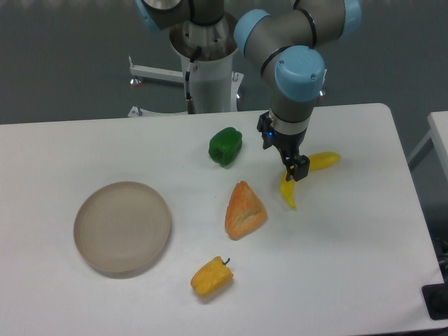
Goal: Pick up the green pepper from the table
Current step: 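Move the gripper from beside the banana over the green pepper and lower it, then close the gripper around the green pepper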
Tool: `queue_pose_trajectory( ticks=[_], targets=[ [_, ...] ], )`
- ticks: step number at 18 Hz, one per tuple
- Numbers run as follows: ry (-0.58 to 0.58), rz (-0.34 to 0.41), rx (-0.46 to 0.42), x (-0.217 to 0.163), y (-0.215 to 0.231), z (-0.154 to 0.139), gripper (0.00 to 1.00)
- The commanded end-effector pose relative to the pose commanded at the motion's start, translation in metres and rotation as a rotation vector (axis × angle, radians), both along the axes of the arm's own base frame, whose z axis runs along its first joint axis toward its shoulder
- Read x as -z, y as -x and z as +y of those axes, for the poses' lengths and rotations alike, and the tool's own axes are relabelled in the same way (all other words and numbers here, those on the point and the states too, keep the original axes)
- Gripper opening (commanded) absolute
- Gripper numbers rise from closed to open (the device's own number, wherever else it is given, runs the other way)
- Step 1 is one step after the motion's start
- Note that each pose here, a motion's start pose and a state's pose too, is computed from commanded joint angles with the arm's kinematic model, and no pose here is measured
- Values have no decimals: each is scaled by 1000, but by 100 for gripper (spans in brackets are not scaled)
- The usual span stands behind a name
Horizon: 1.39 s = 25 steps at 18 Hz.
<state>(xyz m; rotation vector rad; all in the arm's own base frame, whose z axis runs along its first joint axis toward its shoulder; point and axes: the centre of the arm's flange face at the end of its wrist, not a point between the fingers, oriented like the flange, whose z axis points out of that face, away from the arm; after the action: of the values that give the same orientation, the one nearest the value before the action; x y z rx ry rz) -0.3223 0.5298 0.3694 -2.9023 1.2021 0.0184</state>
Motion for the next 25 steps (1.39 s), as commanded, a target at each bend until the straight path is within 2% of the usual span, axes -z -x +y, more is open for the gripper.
queue_pose_trajectory(
  ticks=[6, 8, 11, 16, 19, 25],
  targets=[
    [1, -5, 12, -1, -5, -2, 100],
    [7, -39, 12, 16, -15, -8, 100],
    [31, -61, 24, 24, -55, -46, 100],
    [81, -91, 76, 62, -112, -56, 100],
    [95, -106, 23, 76, -117, -52, 100],
    [80, -79, -65, 93, -114, -52, 100]
  ],
)
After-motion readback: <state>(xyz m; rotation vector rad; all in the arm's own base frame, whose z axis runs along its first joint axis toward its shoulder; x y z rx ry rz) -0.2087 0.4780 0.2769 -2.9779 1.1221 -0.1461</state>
